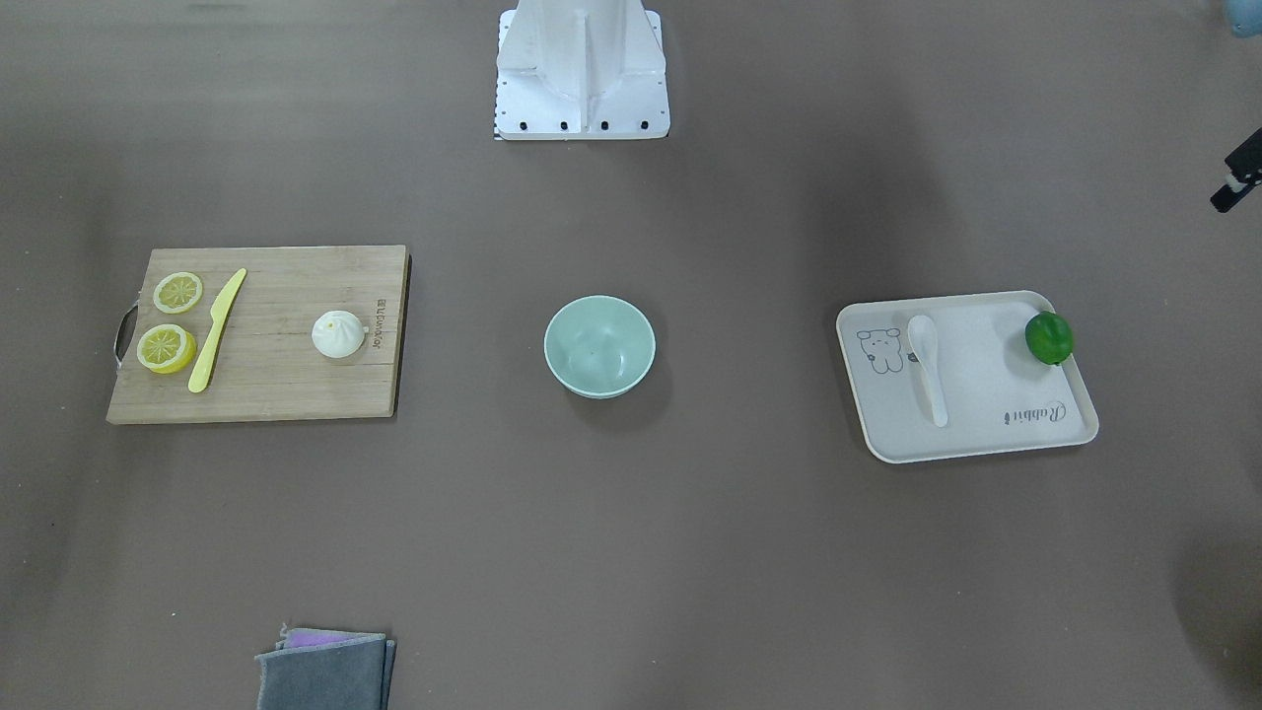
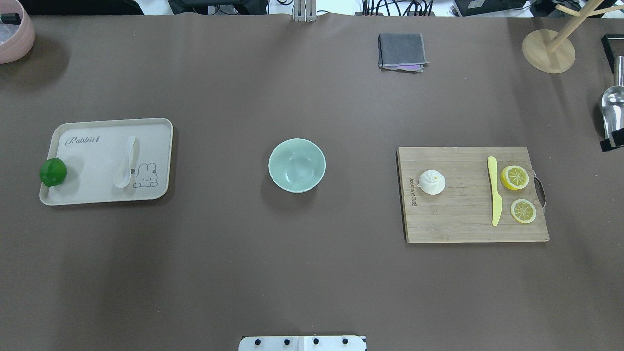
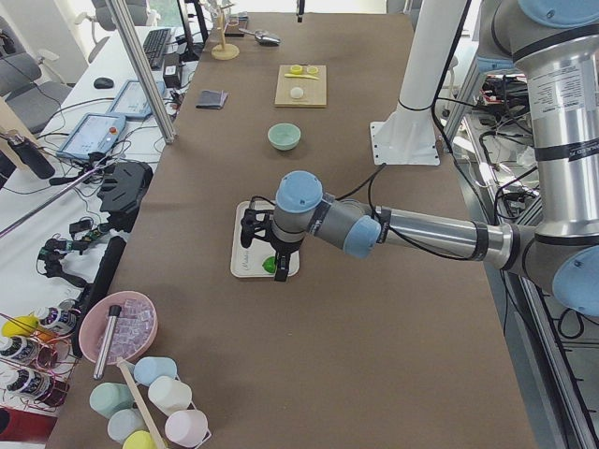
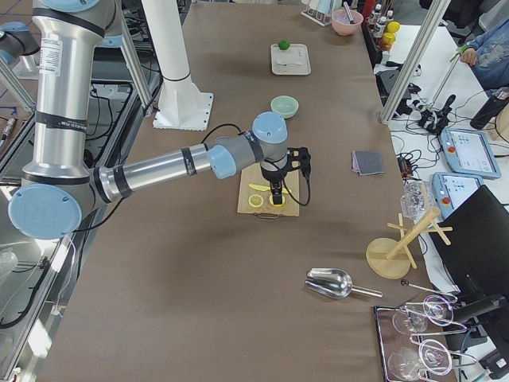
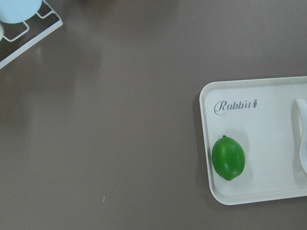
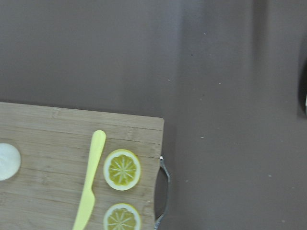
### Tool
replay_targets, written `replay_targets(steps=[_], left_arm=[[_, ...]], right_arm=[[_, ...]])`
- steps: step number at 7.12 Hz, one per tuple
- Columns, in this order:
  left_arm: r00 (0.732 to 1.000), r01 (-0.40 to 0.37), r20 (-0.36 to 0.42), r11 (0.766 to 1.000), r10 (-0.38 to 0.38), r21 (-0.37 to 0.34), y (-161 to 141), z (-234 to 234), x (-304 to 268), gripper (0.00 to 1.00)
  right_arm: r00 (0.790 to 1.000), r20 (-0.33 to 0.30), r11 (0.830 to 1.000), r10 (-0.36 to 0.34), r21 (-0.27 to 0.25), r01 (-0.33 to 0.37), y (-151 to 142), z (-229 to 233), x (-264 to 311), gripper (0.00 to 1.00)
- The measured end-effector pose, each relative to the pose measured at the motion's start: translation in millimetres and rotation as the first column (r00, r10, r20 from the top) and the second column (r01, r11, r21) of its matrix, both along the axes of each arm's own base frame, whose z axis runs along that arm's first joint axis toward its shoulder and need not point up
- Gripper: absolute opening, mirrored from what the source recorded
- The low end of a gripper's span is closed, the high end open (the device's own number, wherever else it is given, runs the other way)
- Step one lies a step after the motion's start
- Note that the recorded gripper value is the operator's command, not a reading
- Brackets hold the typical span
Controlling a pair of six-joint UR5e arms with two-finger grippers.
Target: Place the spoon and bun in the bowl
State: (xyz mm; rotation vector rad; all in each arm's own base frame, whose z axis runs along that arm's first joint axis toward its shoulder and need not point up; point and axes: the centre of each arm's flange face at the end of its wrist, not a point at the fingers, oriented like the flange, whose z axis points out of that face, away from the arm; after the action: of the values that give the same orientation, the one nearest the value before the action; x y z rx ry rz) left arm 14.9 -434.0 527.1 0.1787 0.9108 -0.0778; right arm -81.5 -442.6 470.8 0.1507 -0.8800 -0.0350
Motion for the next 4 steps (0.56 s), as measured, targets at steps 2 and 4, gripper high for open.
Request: replay_targets(steps=[2, 4], left_arm=[[0.999, -0.016, -0.034, 0.999, 0.014, -0.047, -37.6, -48.7, 79.4, 0.97], [0.999, -0.03, -0.029, 0.998, 0.028, -0.064, -80.7, -75.0, 150.3, 0.96]], right_arm=[[0.999, 0.001, 0.999, -0.04, 0.0, 0.04, -7.0, -41.5, -82.6, 0.89], [0.998, -0.01, 0.998, -0.06, -0.005, 0.06, 1.2, -68.9, -154.4, 0.84]])
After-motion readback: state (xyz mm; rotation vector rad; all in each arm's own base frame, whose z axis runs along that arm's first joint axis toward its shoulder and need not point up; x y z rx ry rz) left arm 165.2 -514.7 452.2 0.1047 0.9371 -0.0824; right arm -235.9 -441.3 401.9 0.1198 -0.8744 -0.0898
